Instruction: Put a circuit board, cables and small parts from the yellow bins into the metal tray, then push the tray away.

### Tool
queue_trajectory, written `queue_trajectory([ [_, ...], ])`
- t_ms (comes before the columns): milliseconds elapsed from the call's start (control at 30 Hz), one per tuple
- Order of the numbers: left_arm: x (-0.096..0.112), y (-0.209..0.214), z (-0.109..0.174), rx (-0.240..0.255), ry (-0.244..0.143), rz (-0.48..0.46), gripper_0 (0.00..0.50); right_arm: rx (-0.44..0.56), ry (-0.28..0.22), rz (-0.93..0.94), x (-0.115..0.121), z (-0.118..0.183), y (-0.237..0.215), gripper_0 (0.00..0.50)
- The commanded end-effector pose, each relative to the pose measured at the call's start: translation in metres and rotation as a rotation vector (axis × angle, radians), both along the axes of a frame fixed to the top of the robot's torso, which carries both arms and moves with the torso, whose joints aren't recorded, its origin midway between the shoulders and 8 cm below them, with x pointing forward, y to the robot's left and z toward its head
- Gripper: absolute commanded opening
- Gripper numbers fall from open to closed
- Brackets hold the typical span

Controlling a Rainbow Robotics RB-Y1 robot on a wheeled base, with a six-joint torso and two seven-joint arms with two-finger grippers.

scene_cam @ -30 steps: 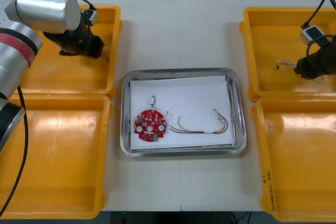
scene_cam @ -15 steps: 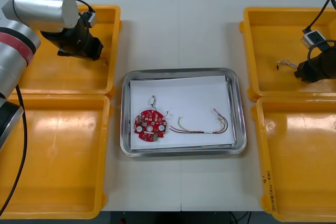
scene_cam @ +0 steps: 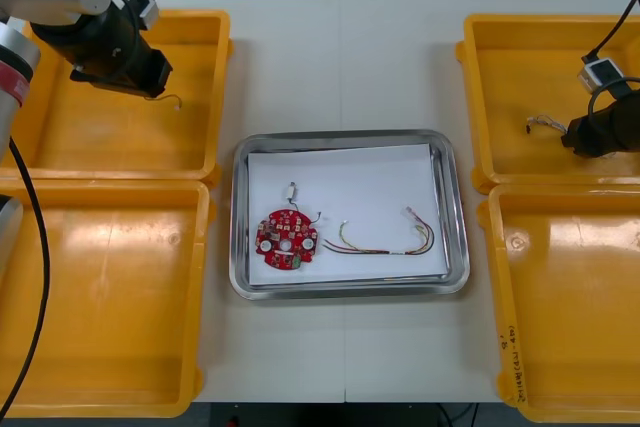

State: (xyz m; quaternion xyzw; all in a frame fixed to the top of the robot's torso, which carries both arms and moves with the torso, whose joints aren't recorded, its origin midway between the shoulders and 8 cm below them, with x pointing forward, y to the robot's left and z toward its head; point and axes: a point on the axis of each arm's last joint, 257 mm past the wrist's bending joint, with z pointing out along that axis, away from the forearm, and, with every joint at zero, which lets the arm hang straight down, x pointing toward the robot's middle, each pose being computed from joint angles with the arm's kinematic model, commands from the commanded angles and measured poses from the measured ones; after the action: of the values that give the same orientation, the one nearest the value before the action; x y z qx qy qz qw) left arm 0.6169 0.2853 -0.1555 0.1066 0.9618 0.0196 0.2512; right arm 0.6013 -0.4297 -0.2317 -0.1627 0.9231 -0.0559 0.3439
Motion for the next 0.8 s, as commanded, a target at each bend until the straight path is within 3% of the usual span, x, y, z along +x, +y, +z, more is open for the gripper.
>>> queue_trajectory([
  [33,-0.013,0.023,0.035,-0.027,-0.027,0.121,0.000,-0.015,0.028,-0.008,-0.009,-0.016,-0.016,0.398],
  [100,-0.021,0.022,0.040,-0.036,-0.023,0.134,0.000,-0.002,0.028,-0.009,-0.009,-0.018,-0.013,0.338],
  [133,-0.025,0.019,0.043,-0.044,-0.019,0.139,0.000,0.015,0.026,-0.011,-0.010,-0.019,-0.012,0.254],
  [200,-0.034,0.016,0.046,-0.046,-0.016,0.149,0.000,0.050,0.018,-0.009,-0.009,-0.020,-0.005,0.018],
  [233,-0.037,0.016,0.046,-0.046,-0.011,0.151,0.000,0.054,0.016,-0.010,-0.009,-0.020,-0.005,0.000],
  [433,-0.064,-0.001,0.056,-0.040,-0.002,0.153,0.000,0.056,0.006,-0.009,-0.007,-0.018,-0.004,0.000],
  [600,-0.086,-0.022,0.061,-0.056,0.000,0.161,0.000,0.027,-0.018,0.012,0.001,0.004,-0.004,0.000],
  [800,-0.093,-0.059,0.073,-0.122,-0.064,0.145,0.000,0.029,0.003,0.029,0.001,0.043,-0.002,0.000],
])
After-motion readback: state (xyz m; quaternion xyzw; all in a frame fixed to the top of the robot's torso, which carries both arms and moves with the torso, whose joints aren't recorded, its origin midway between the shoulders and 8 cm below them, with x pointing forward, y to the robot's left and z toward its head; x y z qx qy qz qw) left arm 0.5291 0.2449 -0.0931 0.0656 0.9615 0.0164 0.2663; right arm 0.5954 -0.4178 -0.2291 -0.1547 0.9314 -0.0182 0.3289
